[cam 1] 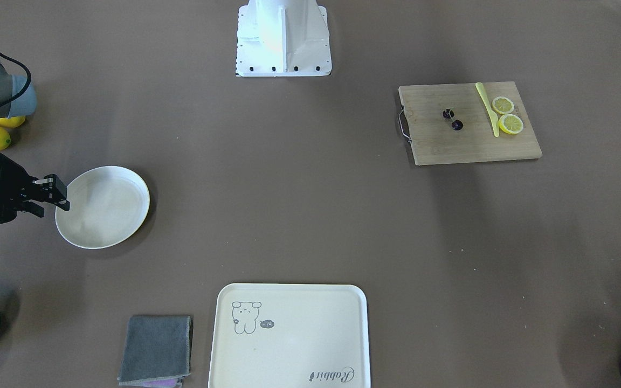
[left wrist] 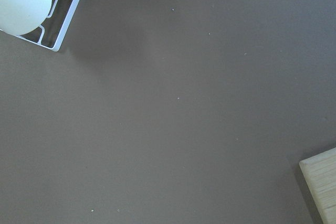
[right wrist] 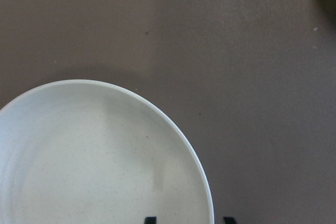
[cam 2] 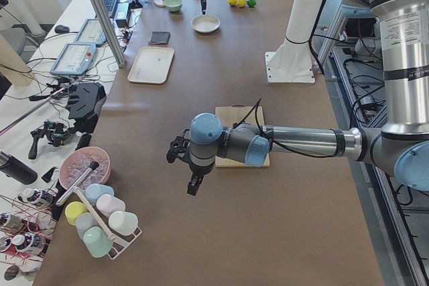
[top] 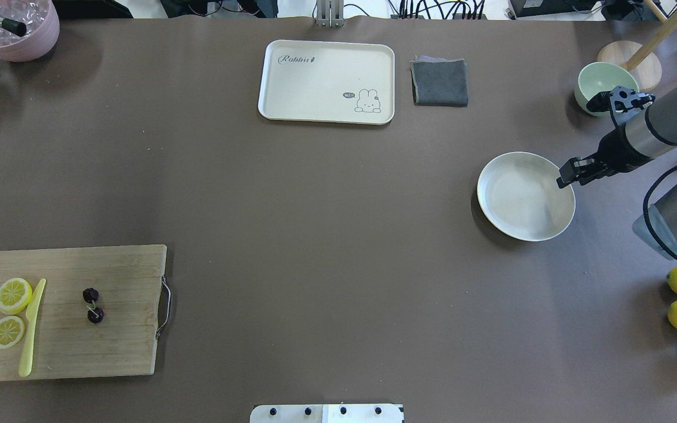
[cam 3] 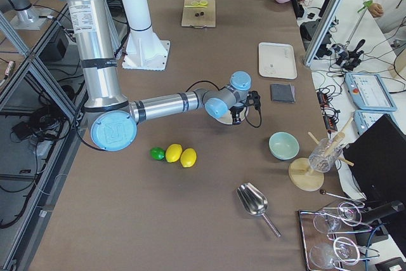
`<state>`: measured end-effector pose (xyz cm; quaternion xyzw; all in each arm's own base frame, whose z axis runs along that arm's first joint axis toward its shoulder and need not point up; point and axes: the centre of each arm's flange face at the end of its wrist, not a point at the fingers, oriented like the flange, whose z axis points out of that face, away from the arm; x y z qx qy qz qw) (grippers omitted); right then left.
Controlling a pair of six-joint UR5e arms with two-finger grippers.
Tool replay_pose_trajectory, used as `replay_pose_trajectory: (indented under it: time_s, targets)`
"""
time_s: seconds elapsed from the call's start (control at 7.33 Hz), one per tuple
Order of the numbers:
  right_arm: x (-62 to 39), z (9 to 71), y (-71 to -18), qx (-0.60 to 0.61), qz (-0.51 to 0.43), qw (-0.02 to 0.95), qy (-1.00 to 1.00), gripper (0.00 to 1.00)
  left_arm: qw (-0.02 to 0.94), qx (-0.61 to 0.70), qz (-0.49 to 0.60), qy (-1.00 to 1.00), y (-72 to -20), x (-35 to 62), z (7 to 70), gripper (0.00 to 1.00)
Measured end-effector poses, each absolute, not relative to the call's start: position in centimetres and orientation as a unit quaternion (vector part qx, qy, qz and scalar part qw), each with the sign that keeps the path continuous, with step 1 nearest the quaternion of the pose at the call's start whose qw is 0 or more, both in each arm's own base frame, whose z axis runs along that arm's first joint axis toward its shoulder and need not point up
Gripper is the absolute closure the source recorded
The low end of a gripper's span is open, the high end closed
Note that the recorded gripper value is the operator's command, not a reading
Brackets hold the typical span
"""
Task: Place red cherry on plate
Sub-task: 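Lower the right gripper to the rim of the white plate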
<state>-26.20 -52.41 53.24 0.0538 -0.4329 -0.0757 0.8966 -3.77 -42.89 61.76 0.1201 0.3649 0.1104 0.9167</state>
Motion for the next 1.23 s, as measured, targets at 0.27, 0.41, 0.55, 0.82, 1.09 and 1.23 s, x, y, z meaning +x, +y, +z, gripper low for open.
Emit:
replay_pose_trajectory:
  time_s: [0.27, 0.41, 0.55, 0.82, 1.09, 1.23]
  targets:
    - [-27.2, 54.3, -52.2, 0.048, -0.076, 0.899, -0.429, 0.70, 0.917, 0.123, 0.103, 0.366, -42.8, -3.8, 61.7, 0.02]
    - [-27.3, 54.2, -52.3, 0.048, -0.076, 0.898, -0.430, 0.68, 0.917, 0.122, 0.100, 0.366, -42.8, -3.8, 61.7, 0.02]
    - [-27.3, 53.4, -52.7, 0.054, -0.076, 0.896, -0.434, 0.63, 0.917, 0.121, 0.098, 0.366, -42.8, -3.8, 61.8, 0.02]
    - [-26.6, 52.1, -53.7, 0.067, -0.073, 0.893, -0.438, 0.61, 0.918, 0.120, 0.096, 0.367, -42.7, -3.8, 61.9, 0.02]
    - [-25.9, 52.7, -53.9, 0.069, -0.067, 0.896, -0.433, 0.60, 0.918, 0.119, 0.096, 0.367, -42.7, -3.8, 61.9, 0.02]
    - [-25.7, 53.5, -53.8, 0.067, -0.064, 0.899, -0.427, 0.59, 0.918, 0.119, 0.096, 0.367, -42.7, -3.8, 61.9, 0.02]
